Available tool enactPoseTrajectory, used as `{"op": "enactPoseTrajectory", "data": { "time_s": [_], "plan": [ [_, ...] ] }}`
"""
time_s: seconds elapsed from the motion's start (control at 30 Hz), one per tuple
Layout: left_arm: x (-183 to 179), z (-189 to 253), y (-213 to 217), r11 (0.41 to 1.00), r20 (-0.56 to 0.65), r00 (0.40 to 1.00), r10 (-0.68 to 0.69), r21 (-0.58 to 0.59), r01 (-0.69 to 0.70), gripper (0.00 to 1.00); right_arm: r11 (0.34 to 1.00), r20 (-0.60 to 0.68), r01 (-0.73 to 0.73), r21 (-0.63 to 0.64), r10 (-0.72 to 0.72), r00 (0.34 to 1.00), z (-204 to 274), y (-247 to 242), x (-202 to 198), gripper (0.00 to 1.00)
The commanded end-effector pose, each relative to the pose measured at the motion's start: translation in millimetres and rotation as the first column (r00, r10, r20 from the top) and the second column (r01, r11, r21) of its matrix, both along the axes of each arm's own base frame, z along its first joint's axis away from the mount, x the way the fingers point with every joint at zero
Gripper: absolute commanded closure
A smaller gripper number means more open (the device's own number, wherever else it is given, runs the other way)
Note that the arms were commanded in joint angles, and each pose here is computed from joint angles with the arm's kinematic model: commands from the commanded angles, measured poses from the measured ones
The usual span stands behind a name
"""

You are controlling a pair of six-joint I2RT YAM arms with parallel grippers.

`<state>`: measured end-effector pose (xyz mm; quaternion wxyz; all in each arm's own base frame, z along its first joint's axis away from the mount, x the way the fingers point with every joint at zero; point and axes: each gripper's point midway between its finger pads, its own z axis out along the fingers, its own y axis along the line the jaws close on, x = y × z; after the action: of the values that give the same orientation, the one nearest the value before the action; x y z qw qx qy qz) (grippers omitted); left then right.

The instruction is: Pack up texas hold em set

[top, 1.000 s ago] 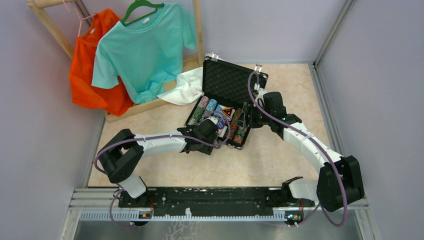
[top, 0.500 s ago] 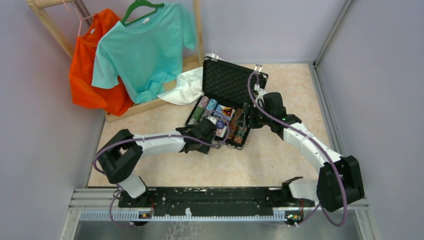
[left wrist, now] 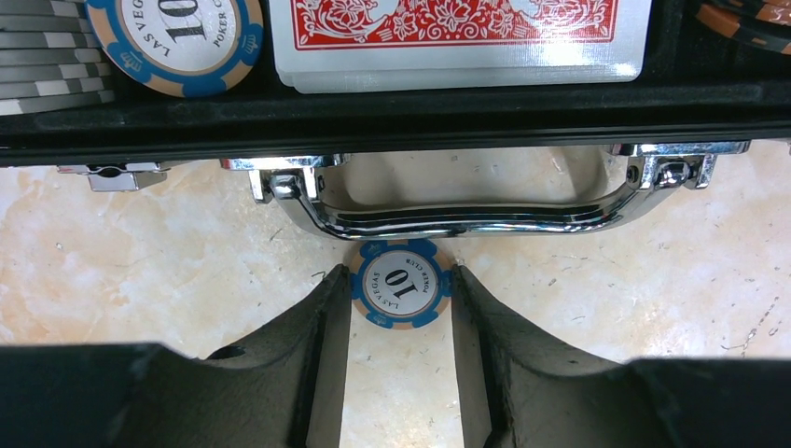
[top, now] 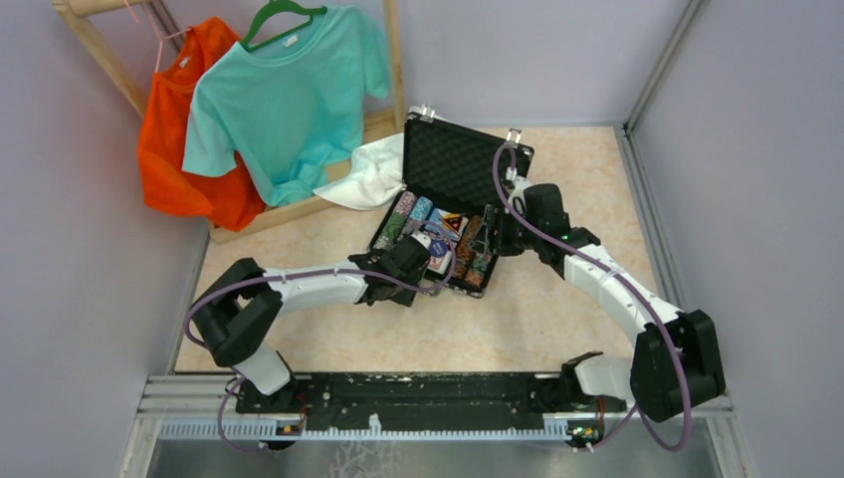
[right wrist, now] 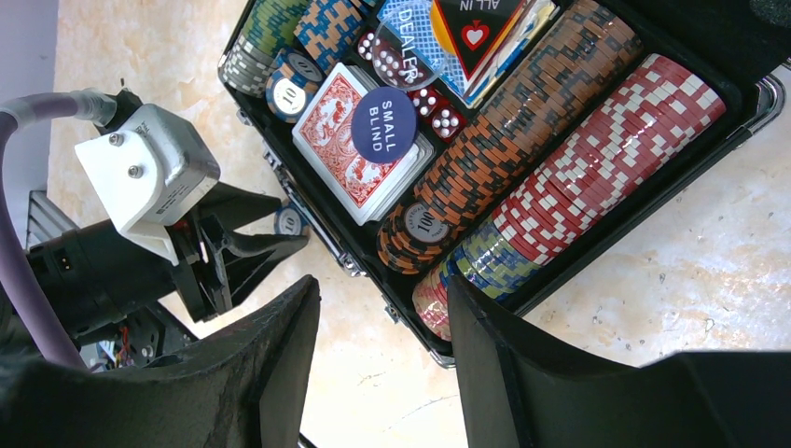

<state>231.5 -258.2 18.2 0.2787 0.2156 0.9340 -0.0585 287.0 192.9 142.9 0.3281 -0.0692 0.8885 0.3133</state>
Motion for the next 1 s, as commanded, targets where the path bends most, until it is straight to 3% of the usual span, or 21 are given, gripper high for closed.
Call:
{"op": "enactPoseTrajectory", "data": {
  "time_s": [0.0,0.97],
  "plan": [
    [-31.4,-19.7,21.4,0.997,-0.13,0.992,-0.007,0.07,0.016,0.54,1.0,0.045,0.004,0.002,-0.004,0.999,5.2,-0.3,10.4,0.47],
    [1.3,45.9,3.2,1.0,0.027,1.0,-0.003,0.006,0.003,0.52,0.995,0.044,-0.069,0.07,0.066,0.997,13.6,16.2,10.9,0.47]
  ]
}}
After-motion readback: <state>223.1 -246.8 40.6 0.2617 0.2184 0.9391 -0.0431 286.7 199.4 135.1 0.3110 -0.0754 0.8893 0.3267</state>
